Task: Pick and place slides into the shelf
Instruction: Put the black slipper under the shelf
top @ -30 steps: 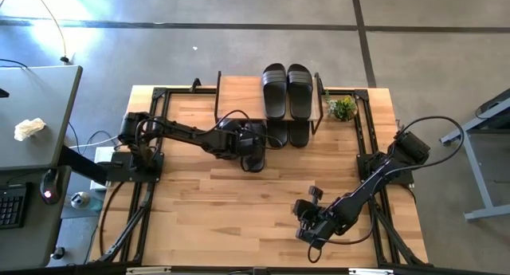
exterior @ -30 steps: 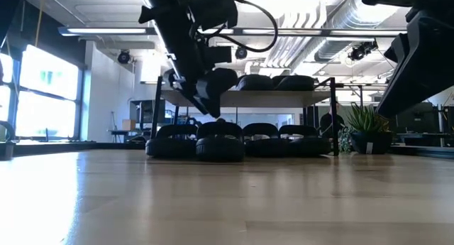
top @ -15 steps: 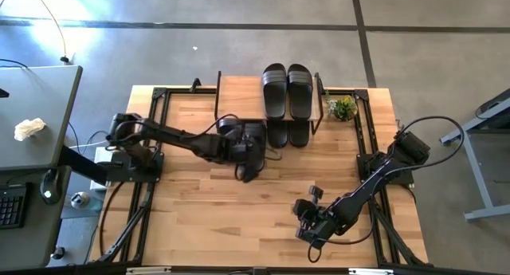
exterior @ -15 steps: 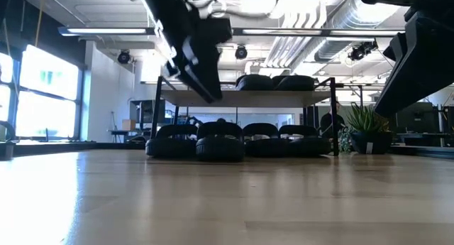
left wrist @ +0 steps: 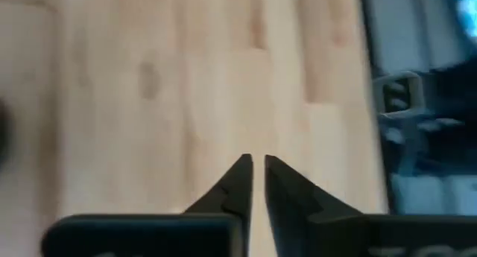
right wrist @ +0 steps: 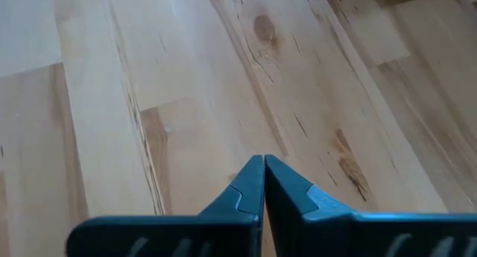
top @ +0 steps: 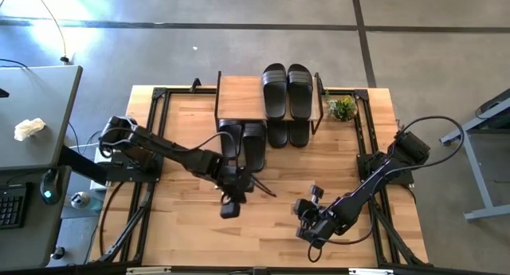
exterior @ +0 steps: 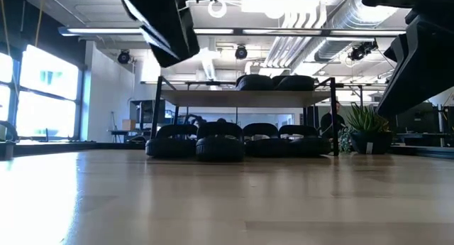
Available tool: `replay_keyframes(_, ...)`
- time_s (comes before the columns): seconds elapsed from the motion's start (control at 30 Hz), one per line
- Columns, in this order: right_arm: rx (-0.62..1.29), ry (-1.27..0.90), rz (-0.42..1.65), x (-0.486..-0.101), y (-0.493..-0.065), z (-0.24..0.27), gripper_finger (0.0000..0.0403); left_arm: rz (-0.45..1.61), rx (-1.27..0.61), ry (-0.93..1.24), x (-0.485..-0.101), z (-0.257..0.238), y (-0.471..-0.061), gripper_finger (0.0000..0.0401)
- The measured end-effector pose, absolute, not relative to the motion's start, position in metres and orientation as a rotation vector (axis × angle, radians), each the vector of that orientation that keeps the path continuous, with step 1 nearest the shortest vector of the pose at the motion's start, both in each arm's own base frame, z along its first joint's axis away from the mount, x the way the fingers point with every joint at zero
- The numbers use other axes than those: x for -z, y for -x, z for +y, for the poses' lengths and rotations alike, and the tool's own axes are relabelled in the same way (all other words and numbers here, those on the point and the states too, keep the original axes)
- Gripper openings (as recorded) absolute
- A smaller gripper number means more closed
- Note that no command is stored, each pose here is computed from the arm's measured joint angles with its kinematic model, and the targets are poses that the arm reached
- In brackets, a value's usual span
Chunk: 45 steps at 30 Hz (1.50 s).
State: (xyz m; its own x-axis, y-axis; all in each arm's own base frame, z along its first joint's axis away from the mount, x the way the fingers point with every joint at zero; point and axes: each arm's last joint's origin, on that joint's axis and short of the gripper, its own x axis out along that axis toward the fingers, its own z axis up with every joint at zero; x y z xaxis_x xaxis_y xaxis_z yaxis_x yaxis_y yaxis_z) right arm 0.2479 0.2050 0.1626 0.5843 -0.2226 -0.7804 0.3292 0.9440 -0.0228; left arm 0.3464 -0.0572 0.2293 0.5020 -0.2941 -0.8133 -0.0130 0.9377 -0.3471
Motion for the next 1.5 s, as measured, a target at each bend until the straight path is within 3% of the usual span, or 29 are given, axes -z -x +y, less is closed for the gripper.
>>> replay_keyframes(0.1,0.324,-0.126,0.891,-0.169,-0.247,0.201,0.0000,0.987,0.072,0.247,-0.226,-0.064,-0.352,0.0005)
replay_keyframes(0.37,0.269,-0.063,0.843,-0.225,-0.232,0.172,0.0000,0.959,-0.082,0.199,-0.201,-0.068,-0.367,0.0010)
replay_keyframes(0.5,0.174,-0.137,0.724,-0.250,-0.220,0.154,0.0000,0.995,-0.159,0.187,-0.182,-0.067,-0.372,0.0003)
replay_keyframes(0.63,-0.053,-0.375,0.524,-0.241,-0.207,0.132,0.0000,1.027,-0.204,0.172,-0.165,-0.067,-0.375,0.0009)
replay_keyframes(0.77,-0.002,-0.511,0.418,-0.222,-0.194,0.109,0.0000,1.003,-0.282,0.143,-0.165,-0.064,-0.375,0.0002)
replay_keyframes(0.93,0.092,-0.439,0.425,-0.212,-0.192,0.099,0.0000,0.997,-0.393,0.131,-0.165,-0.046,-0.375,0.0004)
replay_keyframes(1.5,0.161,-0.361,0.522,-0.202,-0.192,0.085,0.0000,1.079,-0.329,0.195,-0.150,0.010,-0.378,0.0001)
